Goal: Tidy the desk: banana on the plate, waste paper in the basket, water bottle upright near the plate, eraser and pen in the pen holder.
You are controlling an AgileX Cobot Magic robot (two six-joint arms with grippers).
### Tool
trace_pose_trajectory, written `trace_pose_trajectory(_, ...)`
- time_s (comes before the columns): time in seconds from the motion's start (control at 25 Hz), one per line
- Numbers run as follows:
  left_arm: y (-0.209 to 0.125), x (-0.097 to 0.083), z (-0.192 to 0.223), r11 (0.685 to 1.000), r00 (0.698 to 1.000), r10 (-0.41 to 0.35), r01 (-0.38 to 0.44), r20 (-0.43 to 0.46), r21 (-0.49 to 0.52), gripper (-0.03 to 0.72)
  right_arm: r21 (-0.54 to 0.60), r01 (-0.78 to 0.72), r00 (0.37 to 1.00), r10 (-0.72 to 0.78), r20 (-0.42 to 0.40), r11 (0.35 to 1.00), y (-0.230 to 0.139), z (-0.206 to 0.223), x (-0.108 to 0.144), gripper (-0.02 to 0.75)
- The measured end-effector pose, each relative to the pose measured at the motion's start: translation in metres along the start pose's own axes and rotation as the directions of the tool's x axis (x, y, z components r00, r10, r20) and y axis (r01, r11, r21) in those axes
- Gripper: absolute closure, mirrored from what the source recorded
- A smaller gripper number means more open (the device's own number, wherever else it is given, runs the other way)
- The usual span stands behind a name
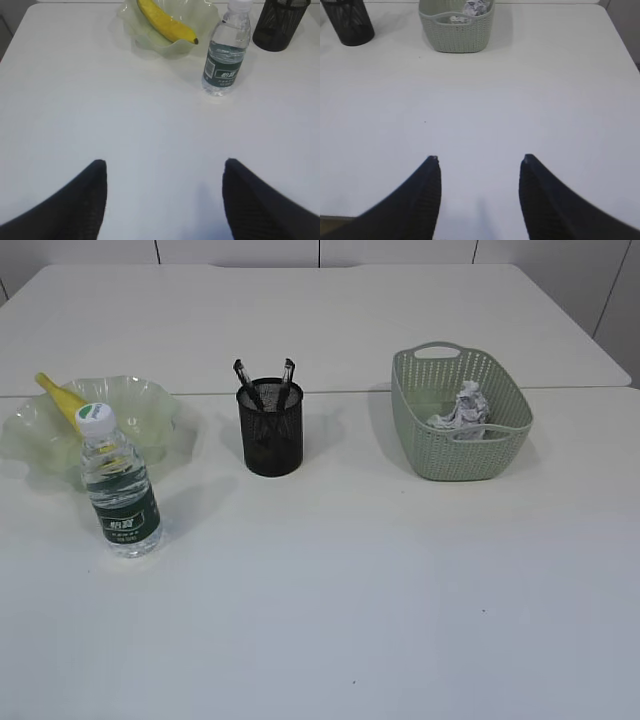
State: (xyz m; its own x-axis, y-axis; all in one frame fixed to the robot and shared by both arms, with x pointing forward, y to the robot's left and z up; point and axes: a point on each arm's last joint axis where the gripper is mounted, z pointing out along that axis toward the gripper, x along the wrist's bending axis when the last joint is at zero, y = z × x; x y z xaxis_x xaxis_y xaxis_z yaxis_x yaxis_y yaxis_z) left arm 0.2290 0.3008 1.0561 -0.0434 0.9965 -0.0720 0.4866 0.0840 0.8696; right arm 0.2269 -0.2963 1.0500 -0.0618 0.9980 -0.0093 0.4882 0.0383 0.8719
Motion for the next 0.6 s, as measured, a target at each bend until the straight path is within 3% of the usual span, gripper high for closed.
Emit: trace_pose_trajectory(0.6, 0.0002, -0.0001, 0.0002, 1.0, 1.0, -0.003, 0.003, -0.005, -0.004, 0.182, -0.001, -0.015, 1.0, 0.015, 0.019, 1.0, 0.0001, 0.0001, 0.0007, 0.36)
